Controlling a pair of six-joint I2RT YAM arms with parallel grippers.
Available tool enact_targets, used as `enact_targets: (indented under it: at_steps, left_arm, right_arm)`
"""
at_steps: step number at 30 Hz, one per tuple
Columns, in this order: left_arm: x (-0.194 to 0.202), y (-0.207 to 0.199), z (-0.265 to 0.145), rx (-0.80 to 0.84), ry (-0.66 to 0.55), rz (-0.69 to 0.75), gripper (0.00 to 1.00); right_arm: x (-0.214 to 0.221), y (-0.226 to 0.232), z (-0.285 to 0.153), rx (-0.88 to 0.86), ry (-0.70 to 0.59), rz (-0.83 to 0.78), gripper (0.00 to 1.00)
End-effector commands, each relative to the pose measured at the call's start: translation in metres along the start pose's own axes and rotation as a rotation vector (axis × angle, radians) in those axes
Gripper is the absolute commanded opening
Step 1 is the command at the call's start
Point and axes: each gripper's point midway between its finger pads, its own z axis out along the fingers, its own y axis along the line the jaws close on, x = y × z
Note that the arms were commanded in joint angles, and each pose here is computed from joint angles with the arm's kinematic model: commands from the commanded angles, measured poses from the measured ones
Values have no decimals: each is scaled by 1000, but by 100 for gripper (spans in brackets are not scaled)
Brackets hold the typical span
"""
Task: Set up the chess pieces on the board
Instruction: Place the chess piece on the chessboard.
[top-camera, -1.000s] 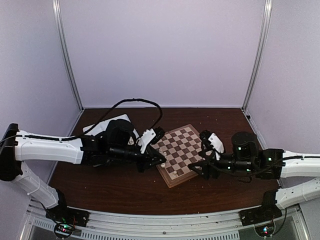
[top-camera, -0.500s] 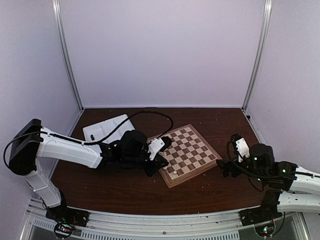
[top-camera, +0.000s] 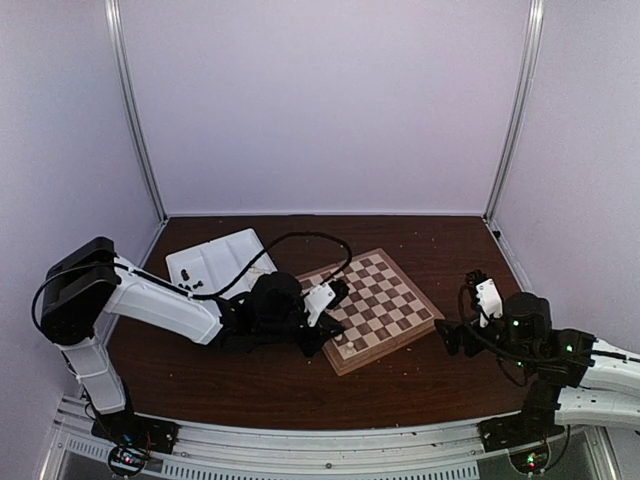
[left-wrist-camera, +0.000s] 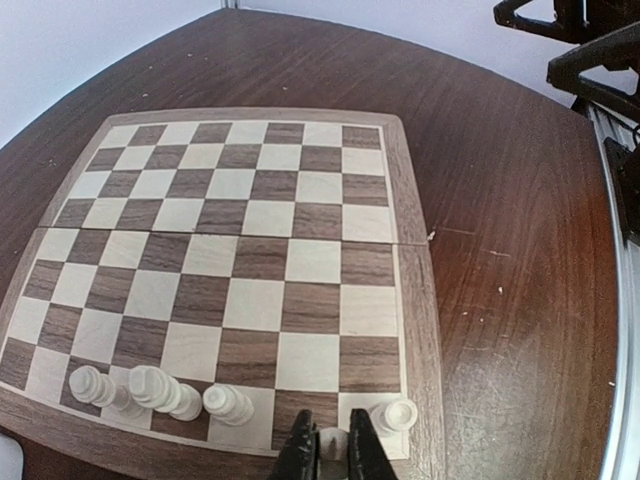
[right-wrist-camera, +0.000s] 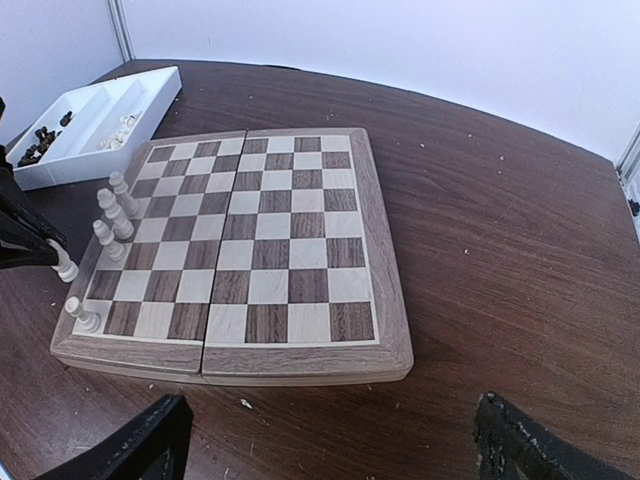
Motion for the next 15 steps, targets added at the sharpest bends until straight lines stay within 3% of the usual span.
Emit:
enact_targets:
  at_steps: [1, 15]
  left_arm:
    - [-3, 0, 8, -2, -47, 18, 0]
    - [12, 6, 20, -42, -31, 19, 0]
  right_arm:
    - [-2, 0, -1, -9, -25, 5, 100]
    - [-2, 2, -3, -29, -37, 5, 100]
